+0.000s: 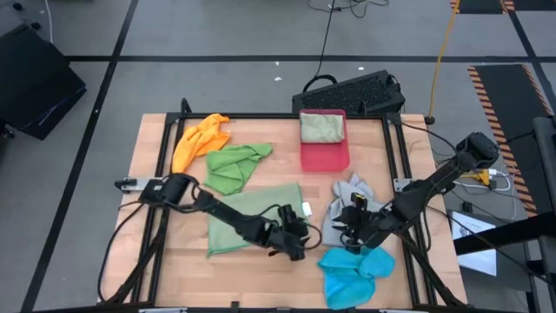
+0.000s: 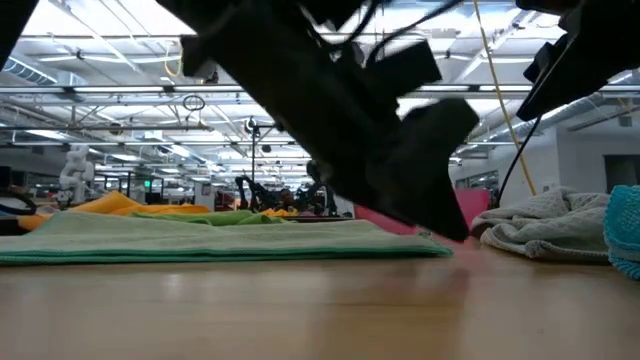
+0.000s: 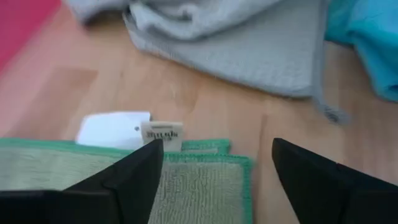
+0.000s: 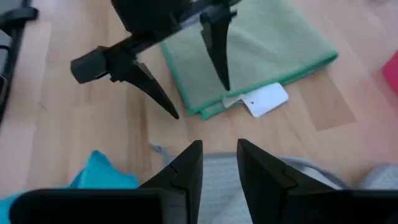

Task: Fold microfiber towels
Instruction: Fold the light green microfiber cloth

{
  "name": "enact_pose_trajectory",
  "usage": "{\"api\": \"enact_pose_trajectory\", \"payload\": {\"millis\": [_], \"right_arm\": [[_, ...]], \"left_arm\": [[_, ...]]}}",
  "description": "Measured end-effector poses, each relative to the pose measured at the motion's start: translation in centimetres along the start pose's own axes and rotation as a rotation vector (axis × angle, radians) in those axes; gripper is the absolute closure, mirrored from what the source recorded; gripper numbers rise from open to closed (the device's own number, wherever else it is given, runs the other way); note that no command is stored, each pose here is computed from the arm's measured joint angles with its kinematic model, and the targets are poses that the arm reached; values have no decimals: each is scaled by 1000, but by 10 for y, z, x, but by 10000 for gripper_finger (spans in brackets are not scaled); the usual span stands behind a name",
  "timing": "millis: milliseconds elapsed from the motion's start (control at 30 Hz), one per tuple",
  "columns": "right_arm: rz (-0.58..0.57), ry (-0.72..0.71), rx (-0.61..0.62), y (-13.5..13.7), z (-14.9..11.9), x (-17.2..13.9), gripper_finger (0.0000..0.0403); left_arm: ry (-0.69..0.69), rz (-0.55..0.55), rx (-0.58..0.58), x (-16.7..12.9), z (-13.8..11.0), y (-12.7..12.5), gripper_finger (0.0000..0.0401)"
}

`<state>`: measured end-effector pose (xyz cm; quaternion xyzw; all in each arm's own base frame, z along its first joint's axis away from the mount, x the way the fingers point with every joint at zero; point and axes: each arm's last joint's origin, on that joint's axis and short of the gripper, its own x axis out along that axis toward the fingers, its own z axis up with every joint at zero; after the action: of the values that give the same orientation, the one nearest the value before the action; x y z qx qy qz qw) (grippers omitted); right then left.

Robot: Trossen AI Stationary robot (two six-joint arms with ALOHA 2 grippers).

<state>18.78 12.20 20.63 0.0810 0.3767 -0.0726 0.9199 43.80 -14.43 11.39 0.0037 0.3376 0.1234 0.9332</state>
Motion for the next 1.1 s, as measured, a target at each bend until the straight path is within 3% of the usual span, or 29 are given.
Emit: {"api": "enact_pose_trajectory", "payload": {"millis": [267,567,833,1100], "right_arm": [[-13,-13,-79,0,1,0,309],[-8,-80,-53,-4,-9,9,309],[77,-173,37,-13,-36,27,309],[192,-300,-94,-6,-26,49,261]], "left_arm": [[62,-44,-73,20,-1,22,182],[157,-52,12,18,-9,24,380],[139,-235,132,-26,-6,-18,390],[116,-300,261,-59,-19,-58,383]]}}
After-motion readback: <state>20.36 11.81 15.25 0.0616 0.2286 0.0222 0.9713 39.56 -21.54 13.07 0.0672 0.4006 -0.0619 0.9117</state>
